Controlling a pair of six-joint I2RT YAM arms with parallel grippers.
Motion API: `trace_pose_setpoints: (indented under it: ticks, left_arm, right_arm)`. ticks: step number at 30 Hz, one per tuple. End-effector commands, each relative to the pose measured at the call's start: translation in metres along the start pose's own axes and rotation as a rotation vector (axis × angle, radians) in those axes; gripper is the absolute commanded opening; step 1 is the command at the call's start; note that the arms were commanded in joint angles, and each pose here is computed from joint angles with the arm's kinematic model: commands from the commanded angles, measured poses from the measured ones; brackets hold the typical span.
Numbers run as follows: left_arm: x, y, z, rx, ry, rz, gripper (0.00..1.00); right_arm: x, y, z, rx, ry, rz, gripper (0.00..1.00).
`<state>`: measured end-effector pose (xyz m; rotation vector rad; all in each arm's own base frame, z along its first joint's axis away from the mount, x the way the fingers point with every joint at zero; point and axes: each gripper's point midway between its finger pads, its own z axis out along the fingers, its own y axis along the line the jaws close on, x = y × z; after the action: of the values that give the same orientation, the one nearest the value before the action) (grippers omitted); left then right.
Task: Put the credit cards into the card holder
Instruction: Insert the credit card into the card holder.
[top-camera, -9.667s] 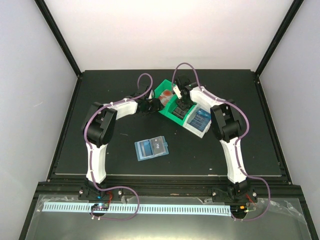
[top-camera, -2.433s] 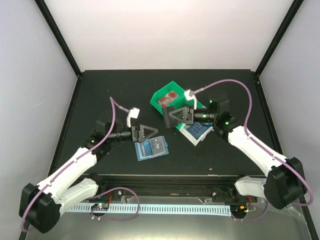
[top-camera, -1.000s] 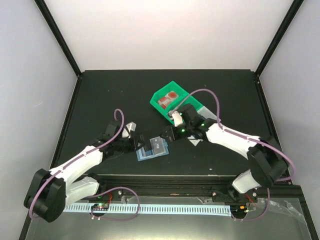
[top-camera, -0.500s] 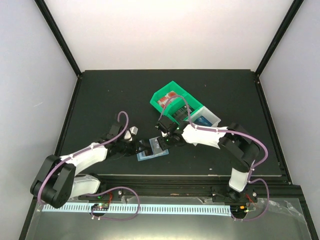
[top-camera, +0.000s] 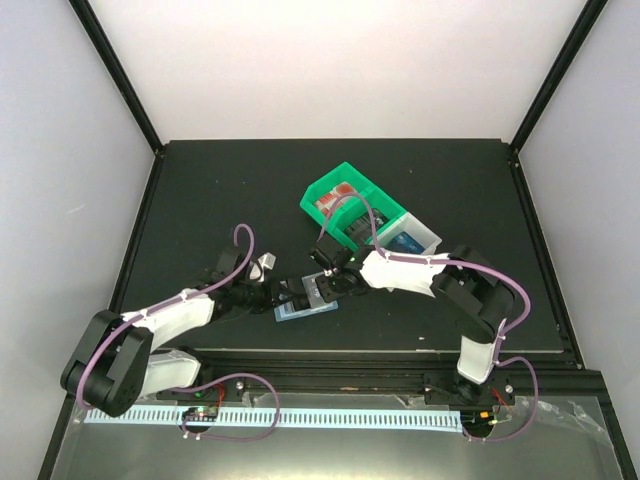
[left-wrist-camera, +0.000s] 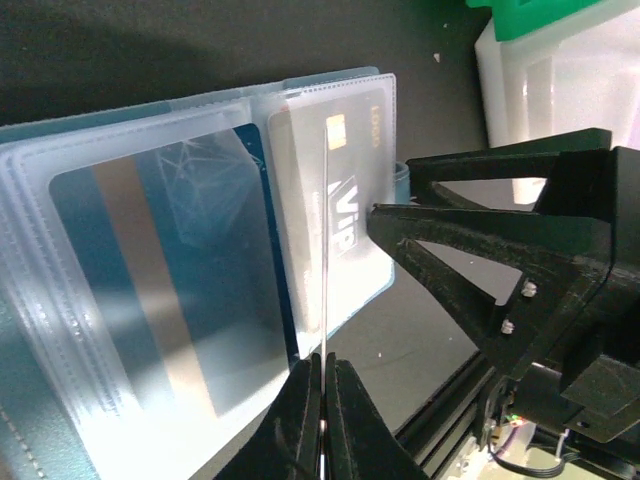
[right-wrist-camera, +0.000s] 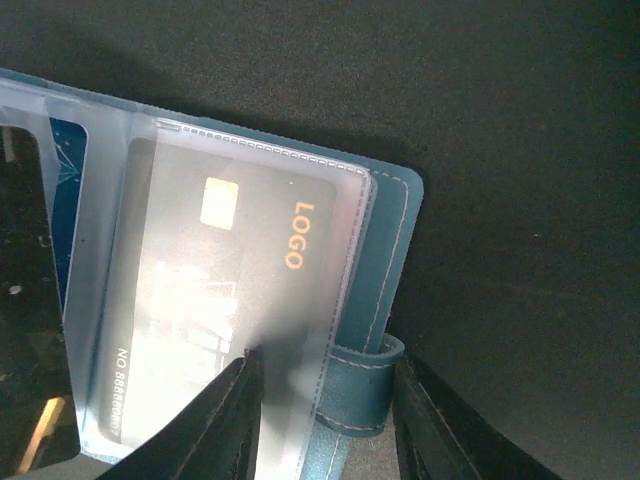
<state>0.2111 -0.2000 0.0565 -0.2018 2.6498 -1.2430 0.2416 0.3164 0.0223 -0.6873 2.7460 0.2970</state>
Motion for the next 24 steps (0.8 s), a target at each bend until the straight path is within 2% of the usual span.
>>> trace_pose_setpoints:
  ticks: [1,5,12,24]
  left_arm:
    - [-0.005,-0.015,-0.002,0.076,-0.016,-0.019,0.02]
    - [-0.008,-0.009,0.000,0.049,-0.030,-0.025,0.01]
    - [0.000,0.011,0.014,0.015,0.024,-0.063,0.01]
    - [0.005,0.029,0.025,-0.024,0.051,-0.087,0.02]
  right_arm:
    - [0.018,-0.016,0.016,0.081,0.058,0.009,0.37]
    - [0.019,-0.016,0.017,0.081,0.061,0.010,0.37]
    - [0.020,-0.017,0.019,0.081,0.064,0.014,0.37]
    - [0.026,-0.010,0.020,0.040,0.078,0.045,0.36]
